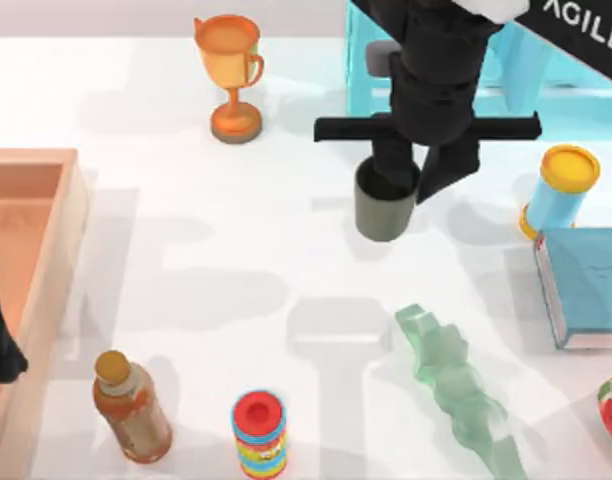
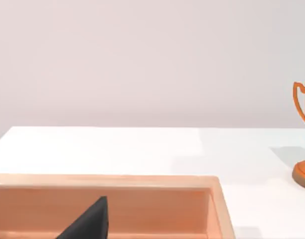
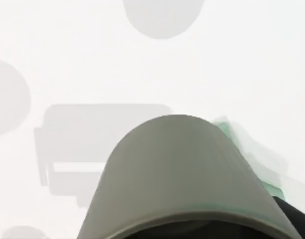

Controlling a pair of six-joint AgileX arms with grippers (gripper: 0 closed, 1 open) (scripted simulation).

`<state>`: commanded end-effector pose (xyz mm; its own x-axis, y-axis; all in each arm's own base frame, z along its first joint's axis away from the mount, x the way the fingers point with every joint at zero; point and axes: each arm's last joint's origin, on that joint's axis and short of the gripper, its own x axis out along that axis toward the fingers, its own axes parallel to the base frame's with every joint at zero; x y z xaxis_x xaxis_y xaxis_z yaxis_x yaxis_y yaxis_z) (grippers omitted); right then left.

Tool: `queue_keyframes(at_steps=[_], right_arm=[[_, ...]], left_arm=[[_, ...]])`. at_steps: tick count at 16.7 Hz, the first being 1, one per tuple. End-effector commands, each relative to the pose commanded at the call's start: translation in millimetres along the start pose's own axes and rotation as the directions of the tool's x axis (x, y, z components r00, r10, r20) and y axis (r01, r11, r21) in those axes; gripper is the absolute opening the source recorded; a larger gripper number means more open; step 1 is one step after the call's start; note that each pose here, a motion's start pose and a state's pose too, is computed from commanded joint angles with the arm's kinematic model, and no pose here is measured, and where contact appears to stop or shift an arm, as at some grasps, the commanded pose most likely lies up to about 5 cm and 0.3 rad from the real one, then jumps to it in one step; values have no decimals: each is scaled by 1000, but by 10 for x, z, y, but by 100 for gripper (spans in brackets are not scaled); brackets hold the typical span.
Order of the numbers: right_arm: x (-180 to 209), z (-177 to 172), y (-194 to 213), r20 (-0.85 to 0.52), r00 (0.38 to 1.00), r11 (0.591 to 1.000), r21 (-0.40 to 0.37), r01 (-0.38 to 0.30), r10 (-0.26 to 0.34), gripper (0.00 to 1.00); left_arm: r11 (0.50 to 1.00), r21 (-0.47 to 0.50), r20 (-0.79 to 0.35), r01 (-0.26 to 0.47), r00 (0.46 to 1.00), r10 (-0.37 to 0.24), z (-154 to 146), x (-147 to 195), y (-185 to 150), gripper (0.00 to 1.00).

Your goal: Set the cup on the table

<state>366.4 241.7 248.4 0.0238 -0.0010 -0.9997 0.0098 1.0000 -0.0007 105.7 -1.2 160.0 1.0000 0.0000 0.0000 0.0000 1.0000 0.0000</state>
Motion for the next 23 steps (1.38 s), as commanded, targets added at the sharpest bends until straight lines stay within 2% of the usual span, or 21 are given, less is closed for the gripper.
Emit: queue_keyframes(at_steps=[7, 12, 23], right_arm=[[570, -1, 79, 2, 1000, 1000, -1, 1, -1, 0], [639, -7, 83, 0, 1000, 1000, 0, 3, -3, 0], [639, -7, 83, 0, 1000, 1000, 0, 3, -3, 83]], left_arm=[[1000, 0, 0, 0, 1000, 0, 0, 0, 0, 100], [1000, 0, 0, 0, 1000, 0, 0, 0, 0, 100], [1000, 0, 0, 0, 1000, 0, 0, 0, 0, 100]])
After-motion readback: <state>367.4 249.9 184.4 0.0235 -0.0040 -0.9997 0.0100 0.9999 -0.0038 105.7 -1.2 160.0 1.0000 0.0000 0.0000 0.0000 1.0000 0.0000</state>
